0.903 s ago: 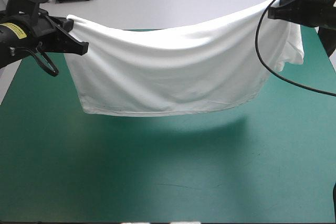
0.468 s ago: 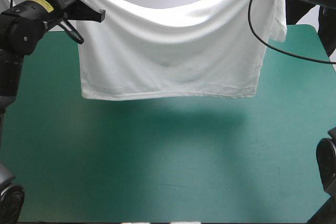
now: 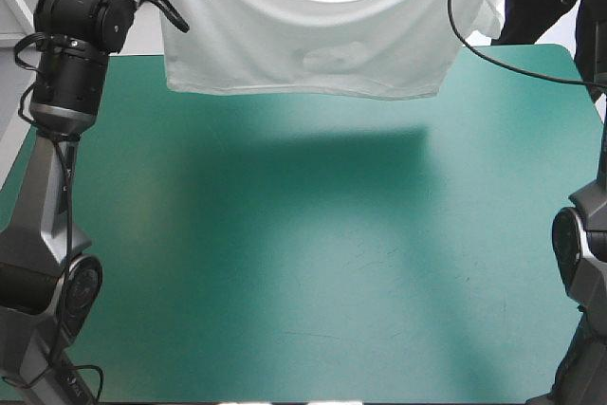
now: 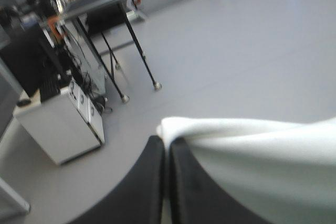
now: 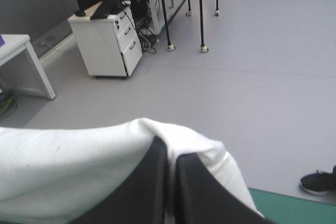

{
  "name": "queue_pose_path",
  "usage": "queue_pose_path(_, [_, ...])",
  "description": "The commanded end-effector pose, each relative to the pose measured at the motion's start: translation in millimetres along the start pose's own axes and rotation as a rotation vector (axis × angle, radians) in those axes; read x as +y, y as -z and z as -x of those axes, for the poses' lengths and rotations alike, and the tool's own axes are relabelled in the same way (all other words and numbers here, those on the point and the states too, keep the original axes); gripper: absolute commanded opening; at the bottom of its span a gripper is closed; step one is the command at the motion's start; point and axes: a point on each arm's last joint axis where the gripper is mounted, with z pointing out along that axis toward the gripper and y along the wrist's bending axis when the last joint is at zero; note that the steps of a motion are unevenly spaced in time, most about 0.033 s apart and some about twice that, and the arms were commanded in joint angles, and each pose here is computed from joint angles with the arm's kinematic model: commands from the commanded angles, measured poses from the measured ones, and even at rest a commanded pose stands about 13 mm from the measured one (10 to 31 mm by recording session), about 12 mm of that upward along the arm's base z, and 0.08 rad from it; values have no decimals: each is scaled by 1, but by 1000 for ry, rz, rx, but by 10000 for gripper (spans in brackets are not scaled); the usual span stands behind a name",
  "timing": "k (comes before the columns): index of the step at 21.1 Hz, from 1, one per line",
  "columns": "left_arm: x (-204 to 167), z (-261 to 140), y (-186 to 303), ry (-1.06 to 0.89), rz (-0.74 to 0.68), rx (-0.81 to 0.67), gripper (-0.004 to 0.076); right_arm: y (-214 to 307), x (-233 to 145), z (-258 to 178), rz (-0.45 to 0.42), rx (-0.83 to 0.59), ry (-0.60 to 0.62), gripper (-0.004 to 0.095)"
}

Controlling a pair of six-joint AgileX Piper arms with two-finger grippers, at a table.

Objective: Fold the cloth

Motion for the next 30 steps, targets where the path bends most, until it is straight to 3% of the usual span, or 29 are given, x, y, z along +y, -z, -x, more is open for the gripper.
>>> queue_pose_path(1, [8,-1,5,72,0,44,-22,10,-6,4,3,2,22,-17])
queue_pose_path(2, [5,-25,-9,117,-52,206,-22,-1,-10,-12,22,112,25,-17])
queue_pose_path(4, [0,-47,-19,165,-118,343,-22,-9,-12,-28,48,218,24,-17])
queue_pose_path(10, [-14,-77,-18,181,-230,627,-22,-37,-19,-94,149,504,-72,-17])
queue_pose_path(19, [-44,-138,23,244,-386,906,-22,-2,2,-131,191,677,-150,-16])
queue_pose_path(30, [-57,-180,77,216,-443,1059,-22,29,31,-221,151,1038,-102,-17])
